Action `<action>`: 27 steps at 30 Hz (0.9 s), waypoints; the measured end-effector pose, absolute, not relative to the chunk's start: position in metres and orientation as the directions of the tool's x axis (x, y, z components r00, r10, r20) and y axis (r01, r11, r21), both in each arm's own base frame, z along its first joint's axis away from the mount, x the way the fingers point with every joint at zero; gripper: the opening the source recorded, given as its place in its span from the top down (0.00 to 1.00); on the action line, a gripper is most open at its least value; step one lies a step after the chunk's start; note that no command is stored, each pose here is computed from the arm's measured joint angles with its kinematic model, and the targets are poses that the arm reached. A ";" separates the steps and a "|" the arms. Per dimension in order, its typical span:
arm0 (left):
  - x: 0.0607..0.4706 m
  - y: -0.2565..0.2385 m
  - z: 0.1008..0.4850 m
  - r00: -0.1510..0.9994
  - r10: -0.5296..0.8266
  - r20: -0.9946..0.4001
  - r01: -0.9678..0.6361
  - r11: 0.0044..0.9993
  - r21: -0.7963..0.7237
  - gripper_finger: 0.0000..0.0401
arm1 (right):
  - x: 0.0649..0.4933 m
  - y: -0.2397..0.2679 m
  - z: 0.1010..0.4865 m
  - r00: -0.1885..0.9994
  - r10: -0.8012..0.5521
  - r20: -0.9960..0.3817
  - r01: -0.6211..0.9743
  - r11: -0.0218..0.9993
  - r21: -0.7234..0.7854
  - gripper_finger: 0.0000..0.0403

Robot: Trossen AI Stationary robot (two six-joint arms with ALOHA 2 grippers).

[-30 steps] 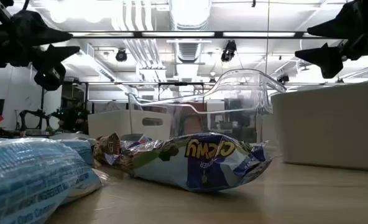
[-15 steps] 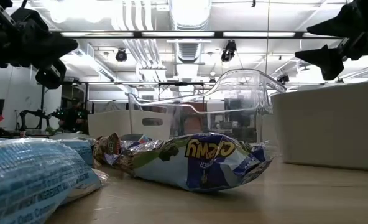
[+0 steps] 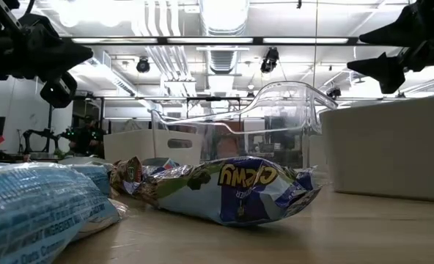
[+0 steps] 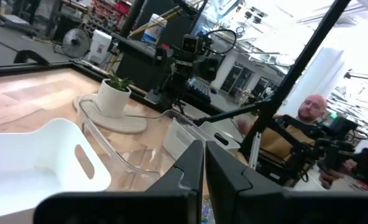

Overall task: Pick and place Granola Bars by type
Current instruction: Put the red granola bar into the white bin

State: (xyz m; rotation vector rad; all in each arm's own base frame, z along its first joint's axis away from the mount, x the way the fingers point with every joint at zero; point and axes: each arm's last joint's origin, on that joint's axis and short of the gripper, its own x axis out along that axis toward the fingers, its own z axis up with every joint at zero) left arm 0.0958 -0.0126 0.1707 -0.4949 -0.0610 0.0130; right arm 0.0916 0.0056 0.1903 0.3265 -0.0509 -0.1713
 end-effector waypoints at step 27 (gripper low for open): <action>0.096 -0.010 0.170 0.991 0.124 0.052 -0.090 0.895 -0.436 1.00 | 0.092 0.009 0.184 0.997 -0.057 -0.045 0.063 0.989 0.137 0.93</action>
